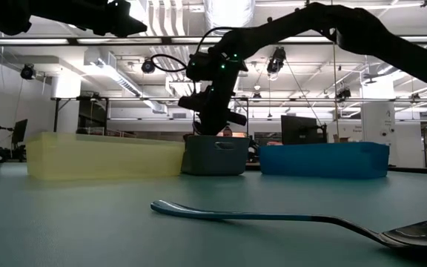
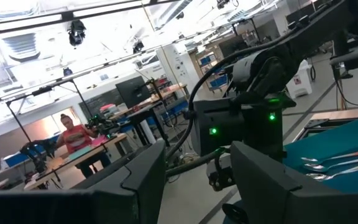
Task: Sort silverware by color (type)
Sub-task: Put the blue spoon into the dark blue bin
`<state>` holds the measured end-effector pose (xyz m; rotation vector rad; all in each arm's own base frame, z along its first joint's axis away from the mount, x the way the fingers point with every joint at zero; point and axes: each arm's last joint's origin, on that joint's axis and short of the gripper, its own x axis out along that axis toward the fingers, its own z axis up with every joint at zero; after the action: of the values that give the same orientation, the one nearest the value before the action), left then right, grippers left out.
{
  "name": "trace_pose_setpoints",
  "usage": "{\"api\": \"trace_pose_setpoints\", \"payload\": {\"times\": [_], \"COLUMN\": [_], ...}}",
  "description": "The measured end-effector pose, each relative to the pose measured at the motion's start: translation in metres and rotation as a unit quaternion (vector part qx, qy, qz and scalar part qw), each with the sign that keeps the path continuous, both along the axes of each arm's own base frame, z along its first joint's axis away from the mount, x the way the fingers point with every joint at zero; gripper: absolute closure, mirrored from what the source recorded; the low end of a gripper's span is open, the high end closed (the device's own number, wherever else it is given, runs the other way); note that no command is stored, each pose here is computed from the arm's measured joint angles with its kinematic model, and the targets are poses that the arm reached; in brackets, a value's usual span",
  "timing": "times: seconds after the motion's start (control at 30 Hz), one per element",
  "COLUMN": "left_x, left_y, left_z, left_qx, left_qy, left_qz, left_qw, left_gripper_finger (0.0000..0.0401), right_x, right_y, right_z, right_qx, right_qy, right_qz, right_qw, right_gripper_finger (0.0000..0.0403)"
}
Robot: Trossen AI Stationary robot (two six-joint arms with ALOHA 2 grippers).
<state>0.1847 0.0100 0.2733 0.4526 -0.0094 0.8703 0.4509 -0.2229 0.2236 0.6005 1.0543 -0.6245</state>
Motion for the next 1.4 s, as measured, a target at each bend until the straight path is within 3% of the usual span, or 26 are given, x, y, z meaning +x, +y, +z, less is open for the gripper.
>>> {"api": "trace_pose_setpoints", "payload": {"times": [1.4], "left_x": [-0.0002], "left_y": [0.0000], "left_z": [0.0003], "left_qx": [0.000], "left_qy": [-0.002], "left_qz": [0.000], "left_qw": [1.000], "left_gripper_finger": [0.0237], "right_x": [0.0031], "right_y": [0.0025], "right_z": [0.0008], "right_qx": [-0.001], "right_qy": [-0.010], "right_qz": [-0.004], "right_qw": [1.000], "right_gripper_finger": [0.0392]}}
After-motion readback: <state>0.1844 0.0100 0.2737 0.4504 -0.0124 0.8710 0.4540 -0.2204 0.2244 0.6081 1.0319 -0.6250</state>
